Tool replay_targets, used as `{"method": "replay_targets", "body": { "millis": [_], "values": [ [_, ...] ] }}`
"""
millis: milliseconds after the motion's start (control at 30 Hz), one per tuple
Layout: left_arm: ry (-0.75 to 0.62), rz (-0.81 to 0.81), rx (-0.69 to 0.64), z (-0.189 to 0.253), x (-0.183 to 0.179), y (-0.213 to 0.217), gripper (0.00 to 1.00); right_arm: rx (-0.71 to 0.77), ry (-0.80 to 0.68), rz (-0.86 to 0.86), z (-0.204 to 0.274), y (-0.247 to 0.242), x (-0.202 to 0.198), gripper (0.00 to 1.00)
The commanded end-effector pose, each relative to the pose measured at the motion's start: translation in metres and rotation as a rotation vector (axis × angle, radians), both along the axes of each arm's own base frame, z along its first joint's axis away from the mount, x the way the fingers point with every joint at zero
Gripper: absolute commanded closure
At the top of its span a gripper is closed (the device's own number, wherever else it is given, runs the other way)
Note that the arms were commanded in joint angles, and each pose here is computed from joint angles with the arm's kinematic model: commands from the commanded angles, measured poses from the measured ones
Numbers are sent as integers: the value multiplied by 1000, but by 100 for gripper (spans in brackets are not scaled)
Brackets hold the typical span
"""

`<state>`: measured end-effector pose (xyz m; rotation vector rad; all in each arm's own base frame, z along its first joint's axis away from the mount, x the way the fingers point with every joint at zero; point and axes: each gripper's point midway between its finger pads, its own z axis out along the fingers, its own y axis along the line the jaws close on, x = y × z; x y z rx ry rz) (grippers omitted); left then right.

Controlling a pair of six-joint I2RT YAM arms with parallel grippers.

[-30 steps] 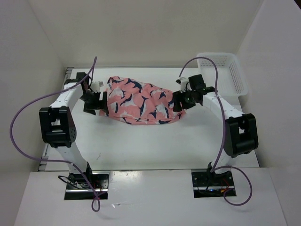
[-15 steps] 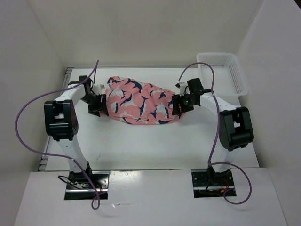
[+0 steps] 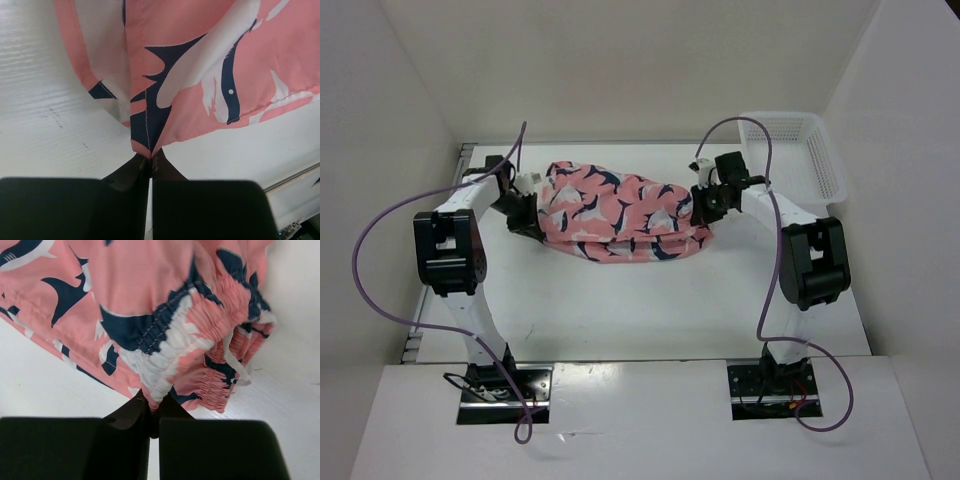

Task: Fold and stack the shorts
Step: Fold the shorts

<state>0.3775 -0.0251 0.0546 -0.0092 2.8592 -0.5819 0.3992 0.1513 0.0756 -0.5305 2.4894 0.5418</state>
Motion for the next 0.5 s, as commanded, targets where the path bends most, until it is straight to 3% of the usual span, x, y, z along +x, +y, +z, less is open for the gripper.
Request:
{"method": "replay_targets", "body": {
  "millis": [0, 100, 300, 467],
  "values": [
    [-48, 9, 27, 19, 13, 8, 99, -8, -112, 87, 39, 2, 16, 100],
    [-126, 18, 68, 52, 22, 15, 100, -14, -135, 160, 58, 3, 11, 100],
    [-242, -3, 48, 101, 37, 6, 100, 24, -129, 120, 79, -26, 7, 100],
    [-171, -54, 26, 81, 15, -17, 100, 1, -52, 123, 48, -35, -20, 100]
  ]
}}
